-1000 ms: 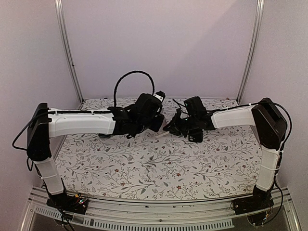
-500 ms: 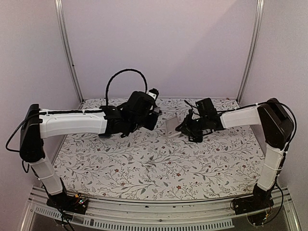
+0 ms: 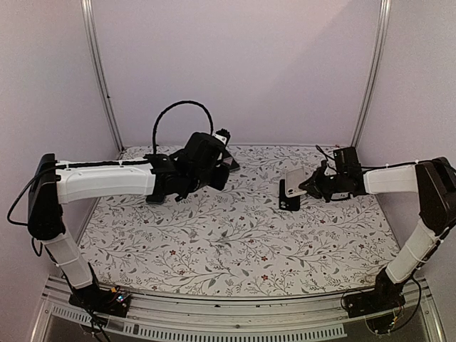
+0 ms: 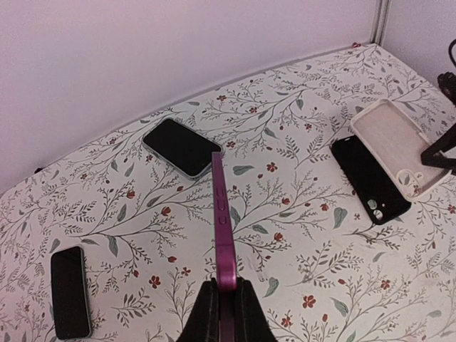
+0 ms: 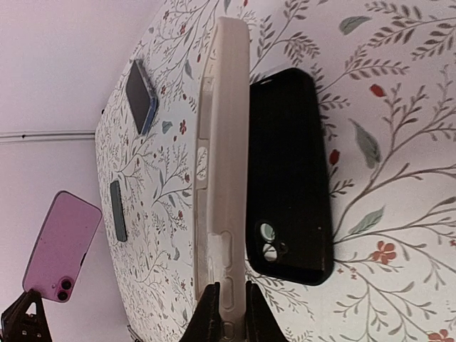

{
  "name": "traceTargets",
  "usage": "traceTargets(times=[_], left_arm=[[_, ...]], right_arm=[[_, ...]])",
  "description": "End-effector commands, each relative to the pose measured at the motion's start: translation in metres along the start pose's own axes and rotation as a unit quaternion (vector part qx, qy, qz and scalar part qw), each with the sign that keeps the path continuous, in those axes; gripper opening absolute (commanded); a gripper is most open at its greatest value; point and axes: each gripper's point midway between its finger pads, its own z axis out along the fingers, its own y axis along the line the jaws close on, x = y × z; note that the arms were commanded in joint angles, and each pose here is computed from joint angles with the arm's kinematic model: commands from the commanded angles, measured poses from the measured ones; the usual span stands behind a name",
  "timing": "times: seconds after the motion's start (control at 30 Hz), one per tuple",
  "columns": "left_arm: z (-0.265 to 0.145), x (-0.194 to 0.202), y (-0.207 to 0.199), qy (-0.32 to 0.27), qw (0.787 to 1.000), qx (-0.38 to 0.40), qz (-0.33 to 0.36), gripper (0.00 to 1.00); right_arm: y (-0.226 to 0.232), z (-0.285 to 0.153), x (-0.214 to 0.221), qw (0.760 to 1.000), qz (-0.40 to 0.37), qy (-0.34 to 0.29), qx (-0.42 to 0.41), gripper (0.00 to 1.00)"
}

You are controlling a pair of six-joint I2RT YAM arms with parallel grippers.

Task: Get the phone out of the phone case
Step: Place the phone case at the center of the board.

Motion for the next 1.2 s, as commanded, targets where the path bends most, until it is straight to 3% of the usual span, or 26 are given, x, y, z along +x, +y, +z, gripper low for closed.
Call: traceTargets(times=[0.0, 0.4, 0.77, 1.03, 1.17], left_arm=[[-0.002, -0.015, 0.006, -0.020, 1.000, 0.000, -0.016, 0.00], [0.003, -0.013, 0.001, -0.012, 1.000, 0.006, -0.010, 0.00], [0.003, -0.010, 0.004, -0.008, 1.000, 0.004, -0.006, 0.00], [0.003, -0.010, 0.005, -0.007, 1.000, 0.002, -0.006, 0.00], [0.003, -0.009, 0.006, -0.006, 1.000, 0.001, -0.006, 0.00]], right_arm=[[-0.016, -0.027, -0.019, 1.000, 0.002, -0.025, -0.005, 0.00], [-0.064, -0.040, -0.031, 0.999, 0.014, -0.036, 0.030, 0.00], [-0.079, -0.033, -0.029, 0.998, 0.016, -0.028, 0.050, 0.15], [-0.080, -0.039, -0.032, 0.997, 0.012, -0.036, 0.068, 0.35], [-0.081, -0.044, -0.034, 0.996, 0.007, -0.047, 0.080, 0.37]])
